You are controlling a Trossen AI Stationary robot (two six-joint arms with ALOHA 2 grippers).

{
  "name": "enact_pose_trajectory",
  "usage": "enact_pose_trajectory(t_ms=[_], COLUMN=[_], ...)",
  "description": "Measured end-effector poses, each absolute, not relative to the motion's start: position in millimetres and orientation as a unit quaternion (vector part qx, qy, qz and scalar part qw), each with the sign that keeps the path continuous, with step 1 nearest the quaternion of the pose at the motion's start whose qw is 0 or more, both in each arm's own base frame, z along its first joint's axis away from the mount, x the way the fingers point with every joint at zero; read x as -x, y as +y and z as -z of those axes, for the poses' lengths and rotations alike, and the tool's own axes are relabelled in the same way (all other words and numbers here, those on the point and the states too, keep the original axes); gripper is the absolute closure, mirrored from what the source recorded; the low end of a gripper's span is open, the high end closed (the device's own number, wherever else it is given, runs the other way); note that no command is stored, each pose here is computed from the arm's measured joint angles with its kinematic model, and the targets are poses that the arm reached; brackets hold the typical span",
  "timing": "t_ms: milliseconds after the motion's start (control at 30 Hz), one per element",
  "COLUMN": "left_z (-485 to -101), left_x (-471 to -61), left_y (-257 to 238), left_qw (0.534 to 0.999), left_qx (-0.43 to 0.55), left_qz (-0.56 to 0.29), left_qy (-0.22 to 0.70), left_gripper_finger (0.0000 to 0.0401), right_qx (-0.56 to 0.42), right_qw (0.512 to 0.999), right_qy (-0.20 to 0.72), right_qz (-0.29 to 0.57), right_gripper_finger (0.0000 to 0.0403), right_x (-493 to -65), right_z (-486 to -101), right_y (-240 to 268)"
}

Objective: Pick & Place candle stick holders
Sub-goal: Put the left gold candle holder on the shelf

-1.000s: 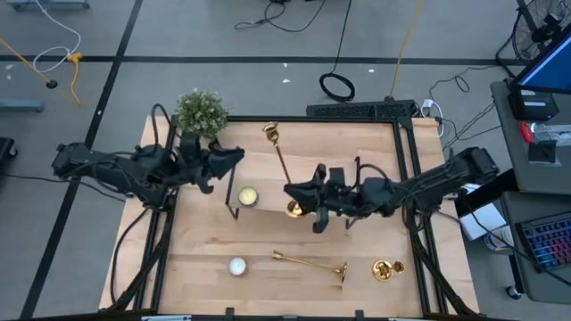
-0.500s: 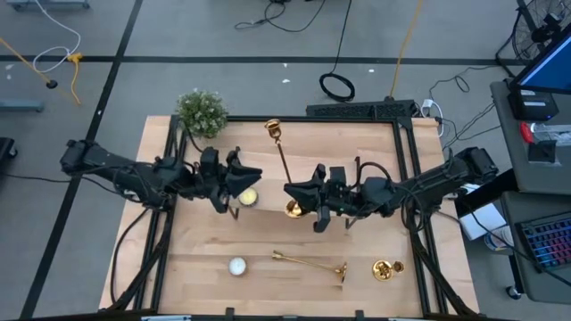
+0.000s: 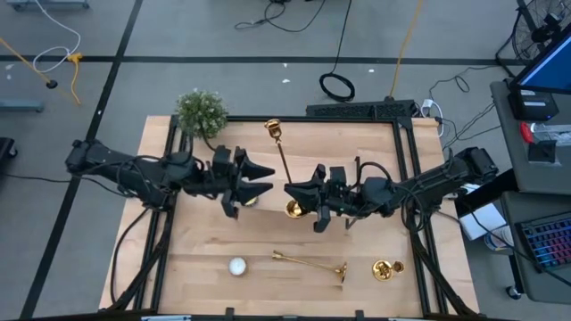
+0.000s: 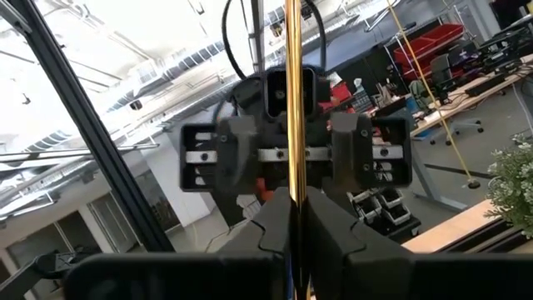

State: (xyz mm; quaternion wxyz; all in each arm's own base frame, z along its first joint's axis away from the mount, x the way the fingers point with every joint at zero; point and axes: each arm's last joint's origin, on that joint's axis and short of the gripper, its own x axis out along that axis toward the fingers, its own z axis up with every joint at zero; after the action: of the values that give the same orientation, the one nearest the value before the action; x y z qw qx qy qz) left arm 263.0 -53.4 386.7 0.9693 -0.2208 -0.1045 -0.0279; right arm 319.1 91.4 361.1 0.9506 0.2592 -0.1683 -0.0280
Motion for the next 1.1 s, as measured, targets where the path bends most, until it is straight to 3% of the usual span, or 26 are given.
enact_pose_trajectory(t_ms=[1100], left_z=[-392.0], left_x=[-280.4], left_y=[-44.2], left_qw=[0.966], left_qx=[0.231], left_qz=[0.013], left_qy=[-0.118], left_gripper_finger=[0.0169], right_qx=[-0.265], right_qw=[0.951], right_qy=[-0.154], right_qz=[0.026], right_gripper_finger=[0.0387], right_x=[-319.3], right_z=[-358.4], right_y=[94.0])
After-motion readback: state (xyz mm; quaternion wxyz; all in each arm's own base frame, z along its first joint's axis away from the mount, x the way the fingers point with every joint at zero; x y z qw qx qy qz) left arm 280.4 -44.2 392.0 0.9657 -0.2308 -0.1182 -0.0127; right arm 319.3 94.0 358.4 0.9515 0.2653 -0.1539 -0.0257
